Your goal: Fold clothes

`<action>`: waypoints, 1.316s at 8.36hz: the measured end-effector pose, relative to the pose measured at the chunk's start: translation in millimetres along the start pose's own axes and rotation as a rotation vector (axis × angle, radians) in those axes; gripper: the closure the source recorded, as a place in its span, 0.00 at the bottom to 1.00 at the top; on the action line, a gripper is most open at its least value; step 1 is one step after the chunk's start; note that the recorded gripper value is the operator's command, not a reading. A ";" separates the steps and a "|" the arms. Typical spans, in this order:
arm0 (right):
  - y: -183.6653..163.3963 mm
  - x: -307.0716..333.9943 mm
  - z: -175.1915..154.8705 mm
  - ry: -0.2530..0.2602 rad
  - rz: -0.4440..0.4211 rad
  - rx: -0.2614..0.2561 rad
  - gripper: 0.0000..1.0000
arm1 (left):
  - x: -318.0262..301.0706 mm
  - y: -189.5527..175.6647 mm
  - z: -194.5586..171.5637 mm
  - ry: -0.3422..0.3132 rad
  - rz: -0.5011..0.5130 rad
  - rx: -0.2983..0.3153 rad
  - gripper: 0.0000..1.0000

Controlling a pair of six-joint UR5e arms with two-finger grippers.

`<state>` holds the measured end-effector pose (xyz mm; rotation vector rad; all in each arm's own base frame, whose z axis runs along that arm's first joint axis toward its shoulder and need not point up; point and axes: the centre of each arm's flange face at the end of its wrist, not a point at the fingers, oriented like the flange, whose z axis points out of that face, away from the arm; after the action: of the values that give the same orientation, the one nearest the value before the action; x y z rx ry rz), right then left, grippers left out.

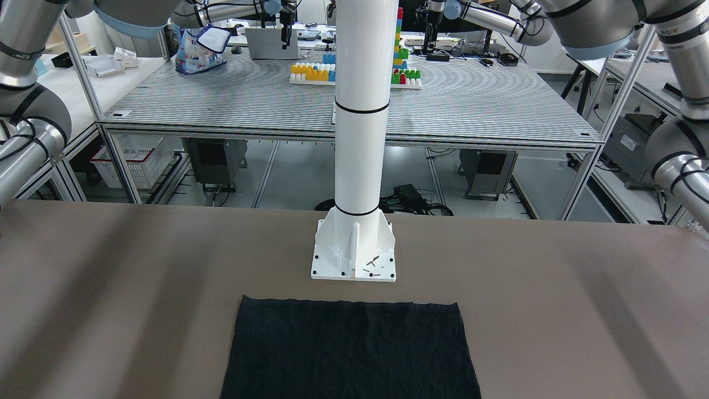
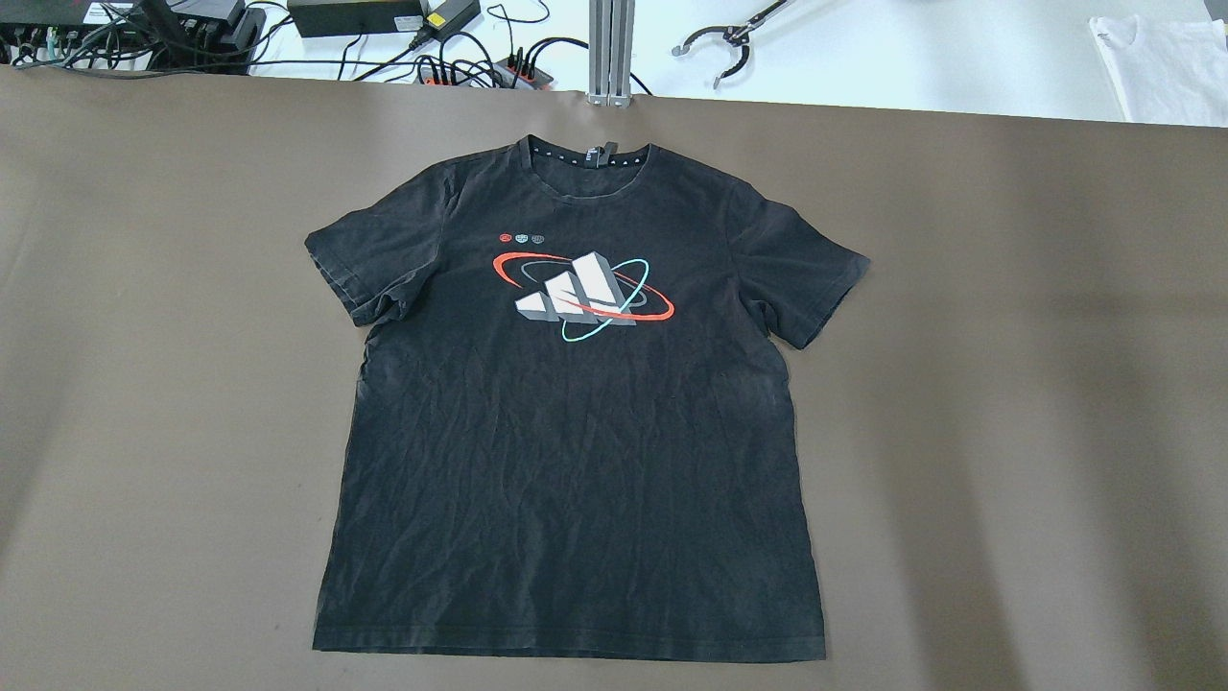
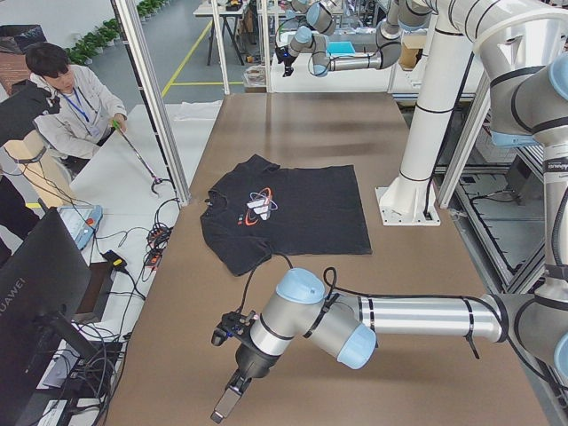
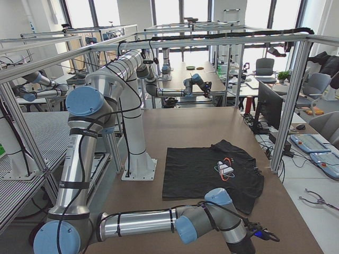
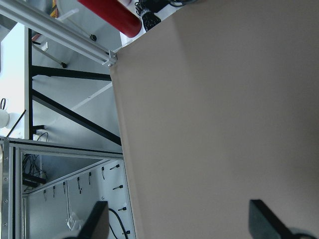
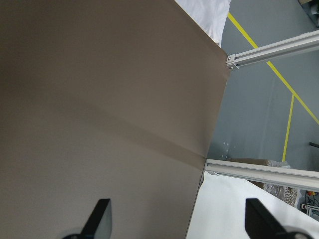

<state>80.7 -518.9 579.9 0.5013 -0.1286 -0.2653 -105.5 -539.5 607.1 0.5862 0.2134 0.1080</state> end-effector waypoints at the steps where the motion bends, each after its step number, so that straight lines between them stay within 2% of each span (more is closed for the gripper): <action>1: 0.3 0.0 1.1 0.000 -0.001 -0.002 0.06 | 1.6 -4.7 -2.0 0.003 0.005 0.010 0.00; 3: -4.6 -0.8 0.8 0.000 0.003 0.002 0.06 | 11.9 -23.8 -2.9 0.018 0.026 0.030 0.00; 6: -48.6 -30.8 1.8 -0.028 -0.008 0.031 0.06 | 70.3 -94.8 15.6 0.086 0.113 0.057 0.00; 7: -69.6 -54.0 7.3 -0.055 0.027 0.038 0.06 | 85.3 -121.0 23.6 0.120 0.113 0.061 0.00; 9: -110.1 -118.9 13.6 -0.160 0.149 0.042 0.06 | 133.9 -168.2 35.2 0.228 0.046 0.052 0.00; 11: -153.2 -191.8 1.7 -0.265 0.285 0.048 0.07 | 201.8 -197.7 36.5 0.315 -0.044 0.031 0.00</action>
<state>-136.9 -594.8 495.4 0.4868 -0.4616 -0.0487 107.2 -690.2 492.1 0.5931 0.5344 0.1551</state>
